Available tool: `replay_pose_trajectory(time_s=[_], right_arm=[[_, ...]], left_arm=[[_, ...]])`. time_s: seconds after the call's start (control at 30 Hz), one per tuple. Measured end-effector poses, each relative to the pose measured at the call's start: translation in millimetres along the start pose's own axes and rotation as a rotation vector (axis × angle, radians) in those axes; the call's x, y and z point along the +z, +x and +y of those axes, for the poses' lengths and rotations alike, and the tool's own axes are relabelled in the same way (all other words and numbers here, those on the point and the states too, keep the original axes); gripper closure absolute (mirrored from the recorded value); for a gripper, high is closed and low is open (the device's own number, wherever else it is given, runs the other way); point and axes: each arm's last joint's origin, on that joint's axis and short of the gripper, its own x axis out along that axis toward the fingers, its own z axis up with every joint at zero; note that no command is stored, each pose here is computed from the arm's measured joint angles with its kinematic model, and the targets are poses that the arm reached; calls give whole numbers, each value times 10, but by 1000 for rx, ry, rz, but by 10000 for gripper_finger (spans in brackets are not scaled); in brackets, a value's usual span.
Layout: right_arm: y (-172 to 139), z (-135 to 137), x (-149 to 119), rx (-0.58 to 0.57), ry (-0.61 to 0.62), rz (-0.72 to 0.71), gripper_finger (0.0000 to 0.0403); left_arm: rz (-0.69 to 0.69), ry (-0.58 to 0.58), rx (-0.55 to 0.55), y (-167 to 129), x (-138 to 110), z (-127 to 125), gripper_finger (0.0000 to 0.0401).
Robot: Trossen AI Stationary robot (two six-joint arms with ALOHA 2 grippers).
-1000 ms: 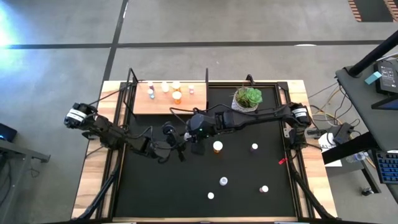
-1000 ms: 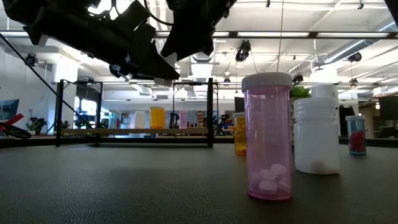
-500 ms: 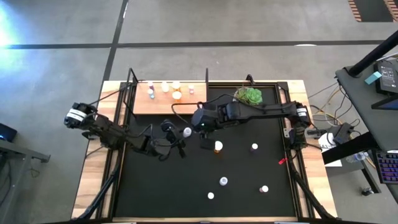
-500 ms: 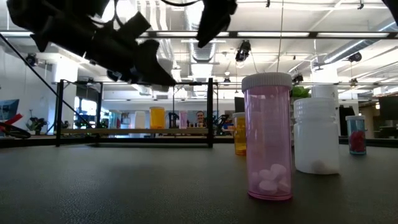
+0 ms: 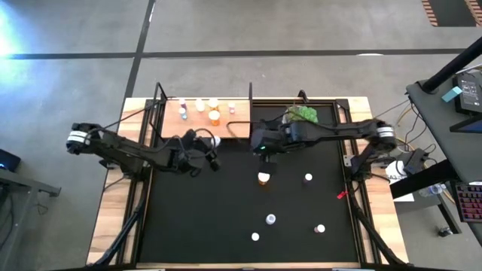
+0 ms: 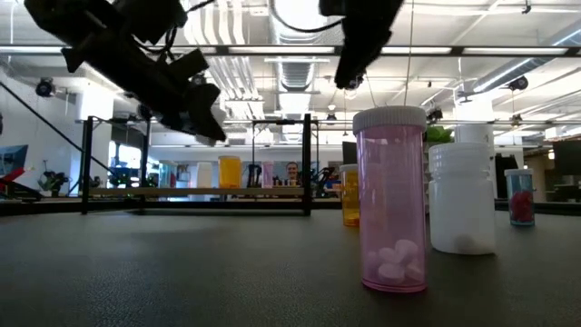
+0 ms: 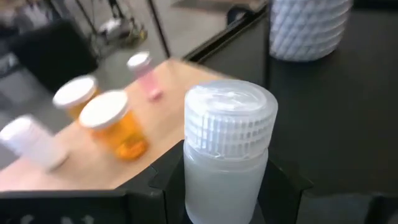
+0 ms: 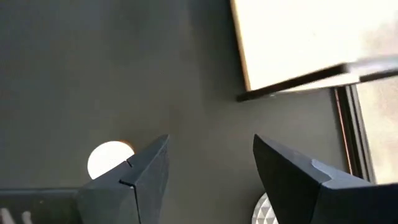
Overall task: Pick and place medicine bottles onto shelf by color
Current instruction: Put the bottom left white pill bottle on the shelf aligned with the other white pill bottle
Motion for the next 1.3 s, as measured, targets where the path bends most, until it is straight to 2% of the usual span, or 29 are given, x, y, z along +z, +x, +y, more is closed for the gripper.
replay_pose_trajectory(time_s=[0.13, 0.33, 0.43, 0.57, 0.77, 0.93, 1.1, 1.3], right_arm=[[-110, -57, -279, 4, 62, -134, 182], [-194, -74, -722, 28, 171, -281, 182], [-191, -60, -921, 41, 193, -322, 181], [-190, -61, -1128, 44, 171, -396, 181], [-224, -80, -1328, 30, 125, -572, 181], [-257, -94, -1456, 20, 111, -679, 181], [-265, -101, -1571, 26, 132, -693, 181], [-211, -90, -1632, 39, 165, -676, 181]], left_arm=[[57, -80, 46, 23, -12, 199, 265], [92, -247, 133, 116, -326, 403, 265], [50, -316, 164, 148, -482, 471, 265], [-68, -407, 211, 168, -573, 532, 265], [-73, -371, 250, 253, -650, 550, 265], [-98, -394, 297, 376, -655, 536, 265], [-115, -389, 388, 469, -720, 539, 265], [-147, -425, 395, 543, -750, 531, 265]])
